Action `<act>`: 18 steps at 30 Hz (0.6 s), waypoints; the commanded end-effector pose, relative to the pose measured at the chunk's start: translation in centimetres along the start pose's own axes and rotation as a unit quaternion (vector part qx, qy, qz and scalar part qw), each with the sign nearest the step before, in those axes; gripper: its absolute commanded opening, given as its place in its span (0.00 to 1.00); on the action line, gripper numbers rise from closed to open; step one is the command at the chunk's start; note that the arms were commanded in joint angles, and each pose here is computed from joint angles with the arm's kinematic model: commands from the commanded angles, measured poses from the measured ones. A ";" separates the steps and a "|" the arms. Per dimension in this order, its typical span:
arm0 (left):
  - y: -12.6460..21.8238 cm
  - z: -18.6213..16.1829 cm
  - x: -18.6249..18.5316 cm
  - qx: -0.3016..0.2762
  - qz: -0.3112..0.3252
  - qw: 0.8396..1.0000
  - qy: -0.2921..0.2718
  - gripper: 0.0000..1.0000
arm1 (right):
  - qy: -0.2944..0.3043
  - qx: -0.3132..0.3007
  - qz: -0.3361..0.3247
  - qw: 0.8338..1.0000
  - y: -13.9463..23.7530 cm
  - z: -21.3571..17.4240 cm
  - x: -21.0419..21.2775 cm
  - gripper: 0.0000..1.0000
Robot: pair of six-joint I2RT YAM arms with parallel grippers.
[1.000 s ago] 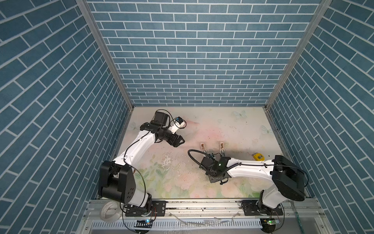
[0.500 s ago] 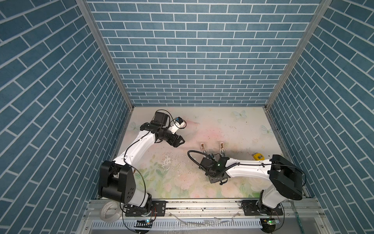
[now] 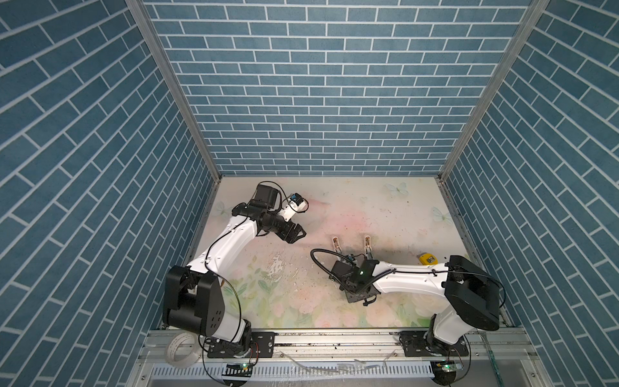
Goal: Load the staples into the stapler
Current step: 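Close the right gripper on the remaining staple strip in the tray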
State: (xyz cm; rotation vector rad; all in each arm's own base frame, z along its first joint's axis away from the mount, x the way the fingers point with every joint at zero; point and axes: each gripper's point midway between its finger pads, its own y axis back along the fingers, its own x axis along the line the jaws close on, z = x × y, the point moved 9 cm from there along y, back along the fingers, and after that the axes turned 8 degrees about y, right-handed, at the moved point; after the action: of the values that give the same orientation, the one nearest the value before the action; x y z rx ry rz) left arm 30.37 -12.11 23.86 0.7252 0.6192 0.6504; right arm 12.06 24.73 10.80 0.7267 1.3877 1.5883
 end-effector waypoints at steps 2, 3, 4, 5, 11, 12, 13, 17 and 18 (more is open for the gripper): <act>0.1 -0.3 0.0 -0.001 -0.005 1.000 0.003 0.81 | -0.018 0.006 -0.021 1.000 -0.2 -0.2 -0.1 0.28; 0.2 -0.3 0.0 -0.002 -0.005 1.000 0.003 0.81 | -0.018 0.006 -0.021 1.000 -0.3 -0.2 -0.1 0.28; 0.1 -0.3 0.0 -0.001 -0.005 1.000 0.003 0.81 | -0.018 0.006 -0.021 1.000 -0.3 -0.2 -0.1 0.28; 0.2 -0.3 0.0 -0.001 -0.005 1.000 0.003 0.81 | -0.019 0.005 -0.021 1.000 -0.3 -0.2 -0.1 0.28; 0.2 -0.3 0.0 -0.001 -0.005 1.000 0.003 0.81 | -0.021 0.004 -0.015 1.000 -0.5 -0.3 0.0 0.27; 0.2 -0.3 0.0 -0.001 -0.005 1.000 0.003 0.81 | -0.022 0.003 -0.014 1.000 -0.6 -0.3 0.0 0.27; 0.2 -0.3 0.0 -0.001 -0.006 1.000 0.004 0.81 | -0.023 0.004 -0.015 1.000 -0.6 -0.3 0.0 0.27; 0.2 -0.3 0.0 -0.001 -0.006 1.000 0.004 0.81 | -0.025 0.000 -0.010 1.000 -0.6 -0.3 0.0 0.25; 0.2 -0.3 -0.1 -0.001 -0.006 1.000 0.004 0.81 | -0.026 0.000 -0.011 1.000 -0.7 -0.3 0.0 0.25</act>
State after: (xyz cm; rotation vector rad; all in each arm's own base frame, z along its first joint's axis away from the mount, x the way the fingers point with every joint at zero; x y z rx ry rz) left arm 30.36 -12.13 23.88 0.7233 0.6196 0.6479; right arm 12.13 24.94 10.58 0.7405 1.3690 1.5837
